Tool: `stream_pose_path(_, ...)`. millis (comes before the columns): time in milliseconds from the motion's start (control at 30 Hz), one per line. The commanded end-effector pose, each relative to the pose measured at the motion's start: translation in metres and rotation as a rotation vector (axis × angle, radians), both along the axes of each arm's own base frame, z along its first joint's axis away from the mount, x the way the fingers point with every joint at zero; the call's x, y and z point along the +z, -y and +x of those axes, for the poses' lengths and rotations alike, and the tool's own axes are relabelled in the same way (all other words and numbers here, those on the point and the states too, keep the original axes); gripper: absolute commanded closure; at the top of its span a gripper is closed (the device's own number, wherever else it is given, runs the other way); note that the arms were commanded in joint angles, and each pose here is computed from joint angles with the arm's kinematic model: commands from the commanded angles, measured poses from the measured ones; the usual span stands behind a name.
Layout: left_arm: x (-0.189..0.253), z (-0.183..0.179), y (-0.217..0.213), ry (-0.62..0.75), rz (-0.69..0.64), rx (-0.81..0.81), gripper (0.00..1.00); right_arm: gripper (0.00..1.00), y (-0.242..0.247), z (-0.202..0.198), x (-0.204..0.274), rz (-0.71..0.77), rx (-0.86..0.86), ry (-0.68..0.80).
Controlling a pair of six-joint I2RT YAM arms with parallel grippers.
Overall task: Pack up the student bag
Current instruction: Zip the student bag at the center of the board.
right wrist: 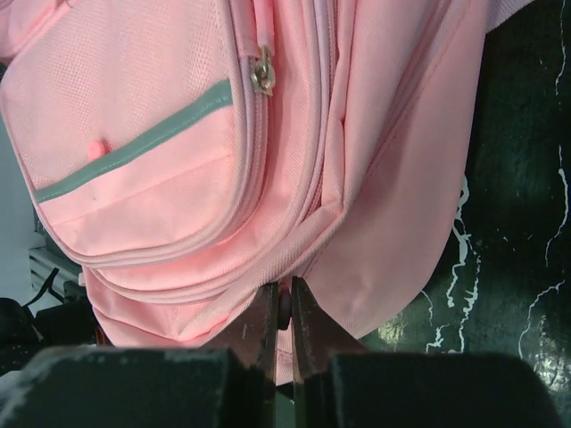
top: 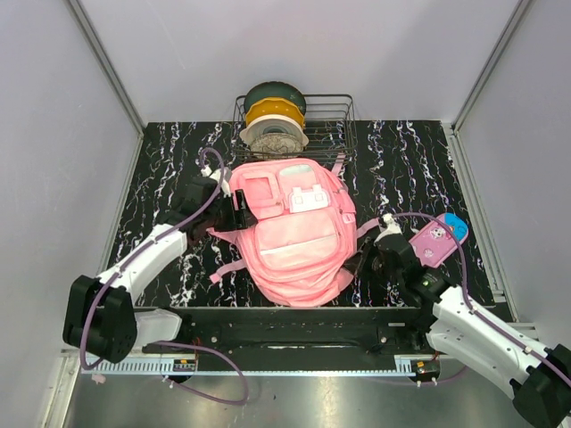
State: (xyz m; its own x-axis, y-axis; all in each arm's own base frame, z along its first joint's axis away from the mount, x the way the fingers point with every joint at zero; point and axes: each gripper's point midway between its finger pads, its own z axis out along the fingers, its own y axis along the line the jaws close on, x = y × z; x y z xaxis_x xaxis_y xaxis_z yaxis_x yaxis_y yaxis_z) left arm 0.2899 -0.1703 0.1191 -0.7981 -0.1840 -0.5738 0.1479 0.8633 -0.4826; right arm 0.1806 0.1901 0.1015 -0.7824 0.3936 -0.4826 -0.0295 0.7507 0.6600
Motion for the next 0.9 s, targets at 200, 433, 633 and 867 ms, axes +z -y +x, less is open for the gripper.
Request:
stream_pose_path(200,0.056,-0.026,-0.018,0.157,-0.045,0.068,0.01,1.0,-0.001,0.008,0.019,0.059,-0.056,0.059)
stream_pose_path(433,0.049,-0.078,-0.024,0.107,-0.244,0.191,0.01,1.0,-0.005,0.015,0.014,0.104,-0.102,0.047)
stream_pose_path(633,0.026,-0.117,-0.003,0.024,-0.426,0.203,0.01,1.0,0.0,0.017,0.018,0.116,-0.133,0.061)
stream_pose_path(867,0.013,-0.132,0.032,-0.022,-0.456,0.197,0.01,1.0,-0.001,0.019,0.019,0.12,-0.142,0.058)
